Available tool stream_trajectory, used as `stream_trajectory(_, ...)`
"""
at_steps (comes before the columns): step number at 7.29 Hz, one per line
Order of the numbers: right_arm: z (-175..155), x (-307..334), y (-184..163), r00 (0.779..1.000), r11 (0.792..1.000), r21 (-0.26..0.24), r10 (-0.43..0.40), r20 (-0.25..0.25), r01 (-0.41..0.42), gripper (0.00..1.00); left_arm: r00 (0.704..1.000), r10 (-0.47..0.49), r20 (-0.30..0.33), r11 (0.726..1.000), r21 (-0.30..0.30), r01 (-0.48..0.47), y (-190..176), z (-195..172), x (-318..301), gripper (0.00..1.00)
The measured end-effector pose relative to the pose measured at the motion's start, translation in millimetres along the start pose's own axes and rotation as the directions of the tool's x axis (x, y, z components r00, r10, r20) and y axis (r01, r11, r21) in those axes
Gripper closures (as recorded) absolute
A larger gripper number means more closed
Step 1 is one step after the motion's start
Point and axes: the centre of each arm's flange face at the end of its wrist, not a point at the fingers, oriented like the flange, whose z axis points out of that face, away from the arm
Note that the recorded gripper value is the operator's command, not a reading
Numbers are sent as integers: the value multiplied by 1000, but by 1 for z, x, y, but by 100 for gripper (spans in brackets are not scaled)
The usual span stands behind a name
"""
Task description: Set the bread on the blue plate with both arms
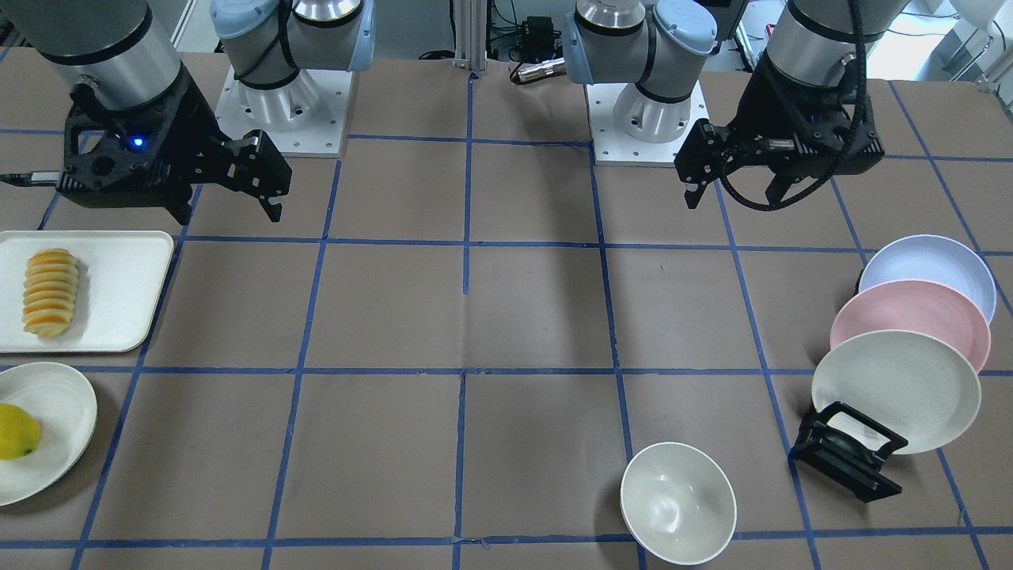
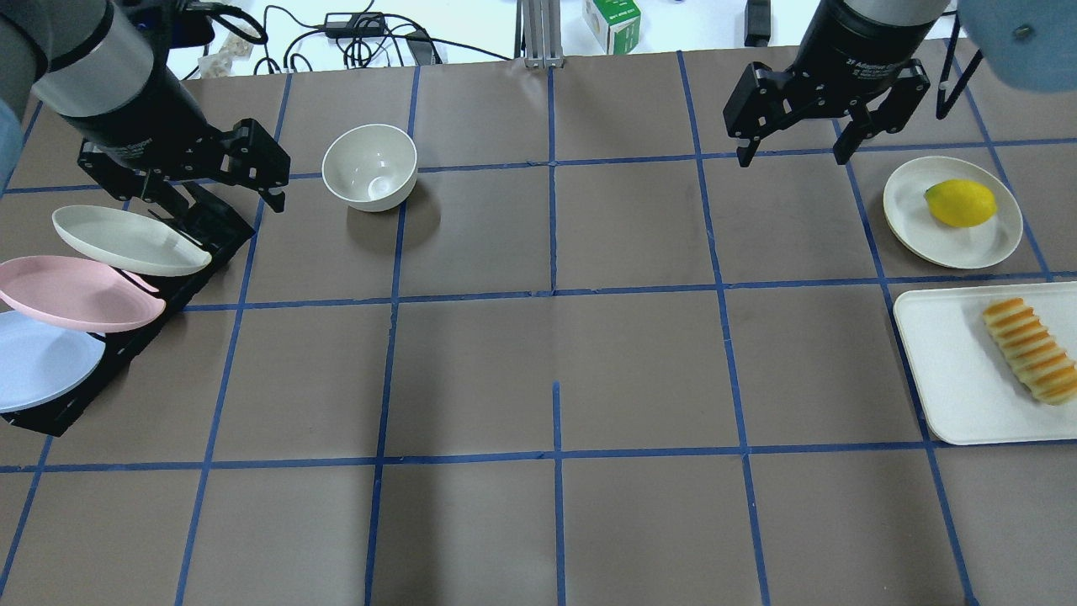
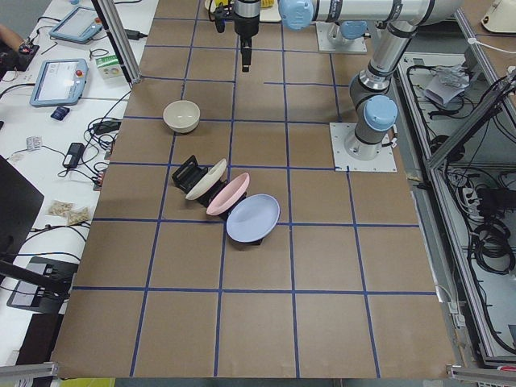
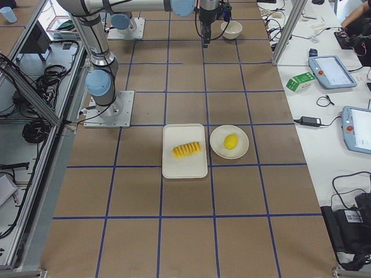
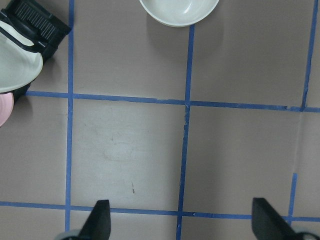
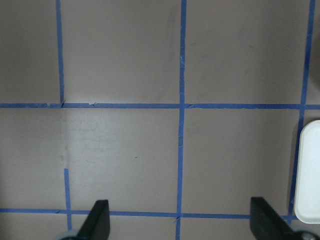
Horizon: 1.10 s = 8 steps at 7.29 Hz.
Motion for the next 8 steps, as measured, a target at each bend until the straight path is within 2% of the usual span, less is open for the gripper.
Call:
stream_trajectory(1,0,6,0,999,1000,-2,3,-42,-4,0,1000,-16,18,1000,0,16,-2,-1,-15,0)
stream_trajectory(2,0,14,0,998,1000,-11,11,-63,-12,0,998,-65,24,998,4,65,-6,-5,-43,0)
stream_trajectory(4,4,36,1,997,998,-45,49,-61,-52,0,987,-157,35,988,18,156,-12,-20,-100,0)
stream_trajectory(5,7,46,3,996,994,-82,66,-61,-70,0,984,-172,44,985,22,172,-14,-27,-132,0)
stream_trajectory(6,12,56,8,995,986,-140,82,-64,-90,0,978,-203,49,979,15,202,-13,-27,-176,0)
stream_trajectory(7,14,72,11,992,977,-173,112,-63,-121,0,971,-232,53,973,-2,232,-8,-23,-218,0)
stream_trajectory(8,15,92,11,987,970,-184,152,-58,-160,0,969,-241,55,970,-24,243,-3,-15,-254,0)
